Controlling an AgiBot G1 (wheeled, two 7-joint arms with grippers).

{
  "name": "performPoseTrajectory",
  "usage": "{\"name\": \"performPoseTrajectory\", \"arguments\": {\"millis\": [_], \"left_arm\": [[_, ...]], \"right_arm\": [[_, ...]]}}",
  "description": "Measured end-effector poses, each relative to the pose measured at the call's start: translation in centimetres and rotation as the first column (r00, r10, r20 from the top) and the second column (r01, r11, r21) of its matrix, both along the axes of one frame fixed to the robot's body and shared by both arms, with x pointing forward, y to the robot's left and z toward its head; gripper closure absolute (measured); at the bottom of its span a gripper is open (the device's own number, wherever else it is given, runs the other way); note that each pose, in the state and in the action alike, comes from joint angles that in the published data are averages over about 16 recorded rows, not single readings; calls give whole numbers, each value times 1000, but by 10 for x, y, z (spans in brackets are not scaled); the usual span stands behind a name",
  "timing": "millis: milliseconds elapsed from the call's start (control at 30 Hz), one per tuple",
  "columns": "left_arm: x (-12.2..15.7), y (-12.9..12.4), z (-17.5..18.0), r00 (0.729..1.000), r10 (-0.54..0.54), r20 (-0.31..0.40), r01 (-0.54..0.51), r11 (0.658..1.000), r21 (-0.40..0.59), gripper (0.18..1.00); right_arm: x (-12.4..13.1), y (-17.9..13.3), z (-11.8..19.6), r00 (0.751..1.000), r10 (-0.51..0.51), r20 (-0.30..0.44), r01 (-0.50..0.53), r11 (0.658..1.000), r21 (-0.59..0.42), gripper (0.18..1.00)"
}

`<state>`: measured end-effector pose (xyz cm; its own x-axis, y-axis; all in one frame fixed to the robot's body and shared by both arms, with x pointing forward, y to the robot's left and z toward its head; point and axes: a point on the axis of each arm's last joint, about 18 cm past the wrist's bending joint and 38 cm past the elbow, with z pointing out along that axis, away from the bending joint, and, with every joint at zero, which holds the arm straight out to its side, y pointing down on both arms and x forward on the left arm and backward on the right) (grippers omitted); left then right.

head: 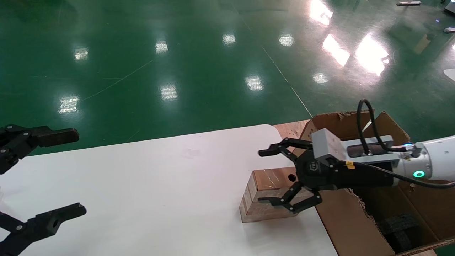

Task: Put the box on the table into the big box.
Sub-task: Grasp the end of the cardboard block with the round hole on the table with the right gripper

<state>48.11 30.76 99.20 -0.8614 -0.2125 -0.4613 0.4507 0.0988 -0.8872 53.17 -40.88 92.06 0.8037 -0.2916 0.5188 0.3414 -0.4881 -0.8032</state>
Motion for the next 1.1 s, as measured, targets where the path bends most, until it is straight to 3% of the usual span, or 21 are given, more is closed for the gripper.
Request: {"name": "performPoseTrajectory", "arguments": {"millis": [400, 1100], "left_arm": [[0, 0, 0, 1000, 0, 0, 0, 1000, 0, 184], [0, 0, 0, 1000, 0, 0, 0, 1000, 0, 184]], "right_arm": [[11, -27, -7, 997, -81, 2, 81, 997, -9, 178], [19, -42, -23, 990, -132, -43, 132, 991, -7, 178]]}}
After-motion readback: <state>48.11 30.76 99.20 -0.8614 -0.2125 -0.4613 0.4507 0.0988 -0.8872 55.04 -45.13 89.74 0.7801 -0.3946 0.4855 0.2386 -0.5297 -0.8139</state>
